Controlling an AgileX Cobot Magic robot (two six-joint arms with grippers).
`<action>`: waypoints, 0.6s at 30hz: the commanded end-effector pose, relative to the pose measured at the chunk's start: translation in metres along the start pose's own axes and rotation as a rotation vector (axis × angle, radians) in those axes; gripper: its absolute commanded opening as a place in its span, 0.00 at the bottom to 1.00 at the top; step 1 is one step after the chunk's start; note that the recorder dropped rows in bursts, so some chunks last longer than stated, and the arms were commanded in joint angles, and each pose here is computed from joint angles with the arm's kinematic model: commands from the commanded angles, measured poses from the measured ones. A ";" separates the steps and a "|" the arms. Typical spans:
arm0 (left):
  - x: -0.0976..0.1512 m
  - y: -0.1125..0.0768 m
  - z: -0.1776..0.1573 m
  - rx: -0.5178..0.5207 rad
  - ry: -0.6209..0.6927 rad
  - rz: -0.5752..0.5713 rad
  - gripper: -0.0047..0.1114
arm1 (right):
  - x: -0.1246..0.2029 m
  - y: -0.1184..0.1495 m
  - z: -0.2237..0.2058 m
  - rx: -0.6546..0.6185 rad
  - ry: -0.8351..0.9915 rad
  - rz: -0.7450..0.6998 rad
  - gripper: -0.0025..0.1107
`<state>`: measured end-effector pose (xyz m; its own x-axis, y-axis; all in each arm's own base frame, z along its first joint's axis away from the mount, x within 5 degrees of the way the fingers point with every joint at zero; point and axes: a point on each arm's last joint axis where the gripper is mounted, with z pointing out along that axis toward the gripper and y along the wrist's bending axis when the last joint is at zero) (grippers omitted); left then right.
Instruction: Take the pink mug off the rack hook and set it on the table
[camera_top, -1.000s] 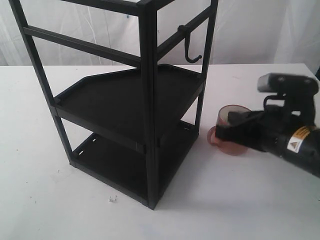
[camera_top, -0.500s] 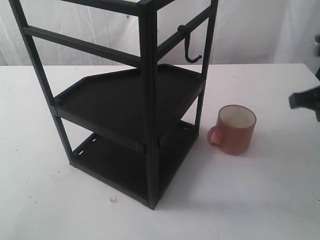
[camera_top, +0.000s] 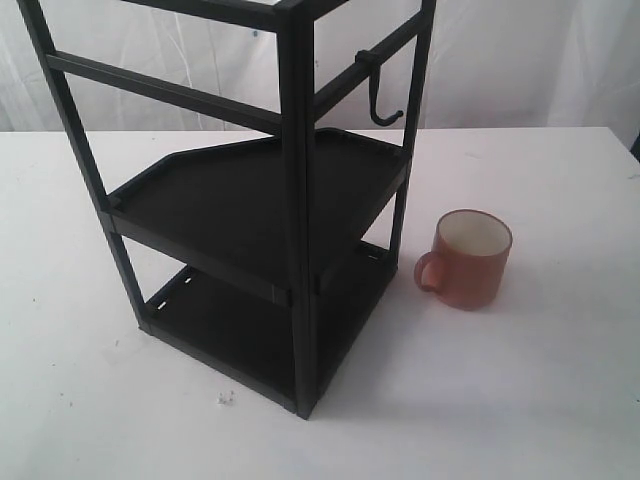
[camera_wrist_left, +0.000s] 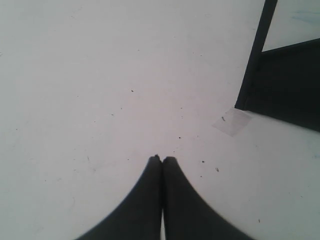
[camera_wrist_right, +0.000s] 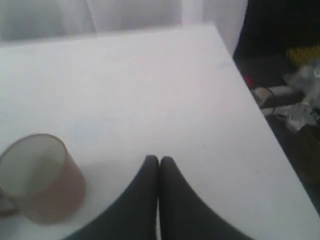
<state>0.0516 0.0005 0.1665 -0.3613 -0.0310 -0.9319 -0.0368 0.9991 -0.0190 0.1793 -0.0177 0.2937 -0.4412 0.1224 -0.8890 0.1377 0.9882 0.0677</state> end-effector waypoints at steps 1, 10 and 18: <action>0.001 0.000 0.000 0.005 0.005 0.000 0.04 | -0.011 0.000 -0.043 -0.019 -0.220 0.041 0.02; 0.001 0.000 0.000 0.005 0.005 0.000 0.04 | -0.011 0.000 -0.124 -0.052 -0.549 0.041 0.02; 0.001 0.000 0.000 0.005 0.005 0.000 0.04 | 0.003 -0.003 -0.155 -0.032 -0.663 0.021 0.02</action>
<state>0.0516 0.0005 0.1665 -0.3613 -0.0310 -0.9319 -0.0368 0.9991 -0.0190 0.0519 -0.0060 0.3645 0.1754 0.0947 -0.9799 0.0910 0.9895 0.1119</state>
